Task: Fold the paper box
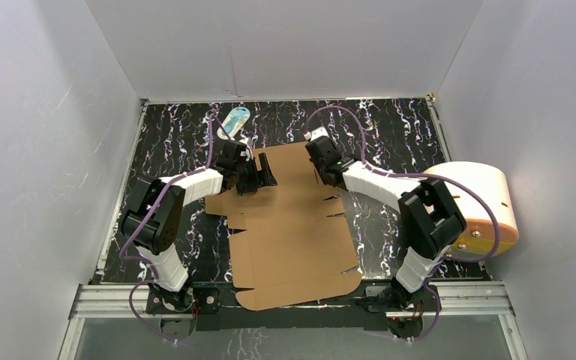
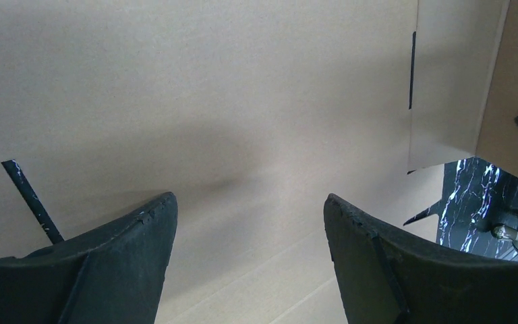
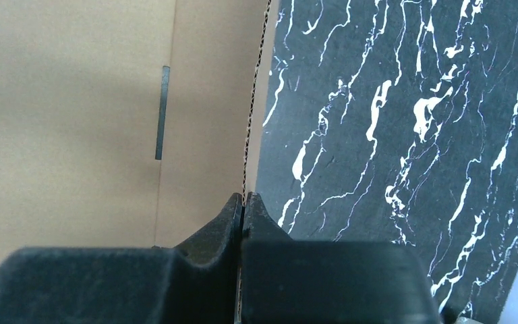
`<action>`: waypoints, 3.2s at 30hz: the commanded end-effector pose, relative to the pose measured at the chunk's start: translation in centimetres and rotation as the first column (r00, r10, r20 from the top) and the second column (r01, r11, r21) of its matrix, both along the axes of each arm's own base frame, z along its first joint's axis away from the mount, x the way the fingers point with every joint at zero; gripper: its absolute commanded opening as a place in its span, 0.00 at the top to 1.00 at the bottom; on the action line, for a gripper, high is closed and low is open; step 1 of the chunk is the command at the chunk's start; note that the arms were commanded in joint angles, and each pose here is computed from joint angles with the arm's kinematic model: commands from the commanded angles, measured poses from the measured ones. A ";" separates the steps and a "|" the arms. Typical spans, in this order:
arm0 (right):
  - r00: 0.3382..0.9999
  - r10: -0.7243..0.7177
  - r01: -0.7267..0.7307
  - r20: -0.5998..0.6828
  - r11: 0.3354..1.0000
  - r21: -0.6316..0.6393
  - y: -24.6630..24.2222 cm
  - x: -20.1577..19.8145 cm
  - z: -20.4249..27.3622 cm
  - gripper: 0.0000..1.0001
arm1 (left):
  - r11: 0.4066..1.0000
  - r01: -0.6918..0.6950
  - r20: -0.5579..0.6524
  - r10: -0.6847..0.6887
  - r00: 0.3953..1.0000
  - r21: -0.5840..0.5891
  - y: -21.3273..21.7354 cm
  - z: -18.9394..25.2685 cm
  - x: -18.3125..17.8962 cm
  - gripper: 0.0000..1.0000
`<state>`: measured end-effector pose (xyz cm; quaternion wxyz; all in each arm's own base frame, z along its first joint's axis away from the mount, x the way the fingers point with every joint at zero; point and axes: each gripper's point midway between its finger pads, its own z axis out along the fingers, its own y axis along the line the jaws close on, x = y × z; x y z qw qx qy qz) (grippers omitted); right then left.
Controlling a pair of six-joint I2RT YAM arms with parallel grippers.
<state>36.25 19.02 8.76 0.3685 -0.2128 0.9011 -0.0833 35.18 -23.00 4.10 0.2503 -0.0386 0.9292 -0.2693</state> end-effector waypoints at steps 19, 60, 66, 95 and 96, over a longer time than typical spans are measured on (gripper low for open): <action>0.998 0.068 -0.068 -0.012 0.997 -0.035 5.5 -1.3 -1.0 0.99 | 1.000 -0.008 -0.021 0.007 1.000 -0.009 0.1 -1.1 -1.0 0.23; 0.998 0.058 -0.046 -0.008 0.851 0.523 1.7 -6.9 2.9 0.19 | 0.999 0.038 0.035 -0.039 0.999 0.016 0.8 3.9 -7.6 0.22; 0.998 0.034 0.007 -0.057 0.796 0.605 1.3 -7.6 0.7 0.19 | 0.998 0.046 0.019 -0.046 0.999 0.038 0.4 3.0 -7.1 0.22; 0.962 0.188 0.018 -0.198 0.682 0.731 3.8 -10.8 -2.4 0.34 | 0.994 0.067 -0.056 -0.062 0.996 0.092 0.3 -1.5 -8.3 0.22; 0.960 0.206 0.002 -0.188 0.669 0.743 4.1 -10.8 -1.8 0.36 | 0.994 0.067 -0.057 -0.062 0.996 0.091 0.3 -1.5 -8.3 0.22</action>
